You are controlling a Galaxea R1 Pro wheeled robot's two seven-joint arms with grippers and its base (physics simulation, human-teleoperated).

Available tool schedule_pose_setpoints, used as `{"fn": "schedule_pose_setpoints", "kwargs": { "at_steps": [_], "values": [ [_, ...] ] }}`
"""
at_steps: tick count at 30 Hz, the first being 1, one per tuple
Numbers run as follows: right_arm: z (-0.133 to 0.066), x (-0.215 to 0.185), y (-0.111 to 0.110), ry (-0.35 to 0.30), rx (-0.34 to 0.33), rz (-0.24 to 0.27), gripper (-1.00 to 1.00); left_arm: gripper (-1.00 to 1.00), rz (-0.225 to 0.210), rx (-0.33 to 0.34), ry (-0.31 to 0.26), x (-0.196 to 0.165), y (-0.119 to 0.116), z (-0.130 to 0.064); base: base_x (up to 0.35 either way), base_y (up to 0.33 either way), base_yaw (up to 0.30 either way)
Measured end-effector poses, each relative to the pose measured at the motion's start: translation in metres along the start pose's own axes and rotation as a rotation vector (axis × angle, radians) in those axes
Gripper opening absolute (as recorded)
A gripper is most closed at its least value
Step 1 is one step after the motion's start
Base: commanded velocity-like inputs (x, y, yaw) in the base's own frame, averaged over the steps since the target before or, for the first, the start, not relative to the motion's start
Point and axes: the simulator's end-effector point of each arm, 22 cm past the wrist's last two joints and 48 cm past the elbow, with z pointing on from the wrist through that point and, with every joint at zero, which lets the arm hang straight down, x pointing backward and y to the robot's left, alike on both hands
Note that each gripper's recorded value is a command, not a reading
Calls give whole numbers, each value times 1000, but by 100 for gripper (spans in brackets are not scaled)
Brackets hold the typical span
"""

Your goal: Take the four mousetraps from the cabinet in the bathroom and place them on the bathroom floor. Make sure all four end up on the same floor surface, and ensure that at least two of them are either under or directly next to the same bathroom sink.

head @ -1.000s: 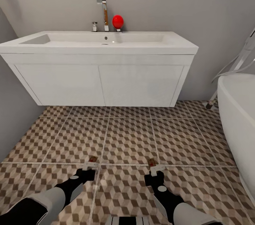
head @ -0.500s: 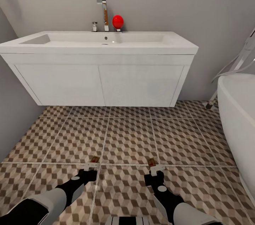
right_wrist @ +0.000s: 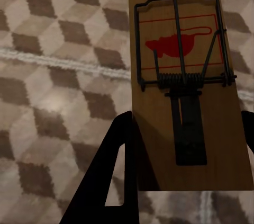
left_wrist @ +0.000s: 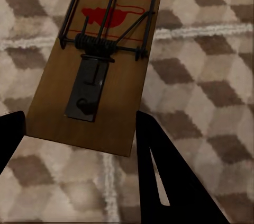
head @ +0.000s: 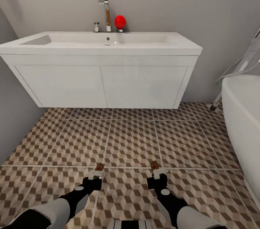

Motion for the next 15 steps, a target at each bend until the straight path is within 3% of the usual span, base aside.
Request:
{"fn": "schedule_pose_setpoints", "kwargs": {
  "at_steps": [7, 15],
  "values": [
    [0, 1, -6, 1, 6, -8, -100, -100, -1, -5, -2, 5, 3, -1, 0, 0, 0],
    [1, 2, -8, 1, 7, -12, -100, -100, 6, -7, -59, -4, 5, -2, 0, 0, 0]
  ]
}}
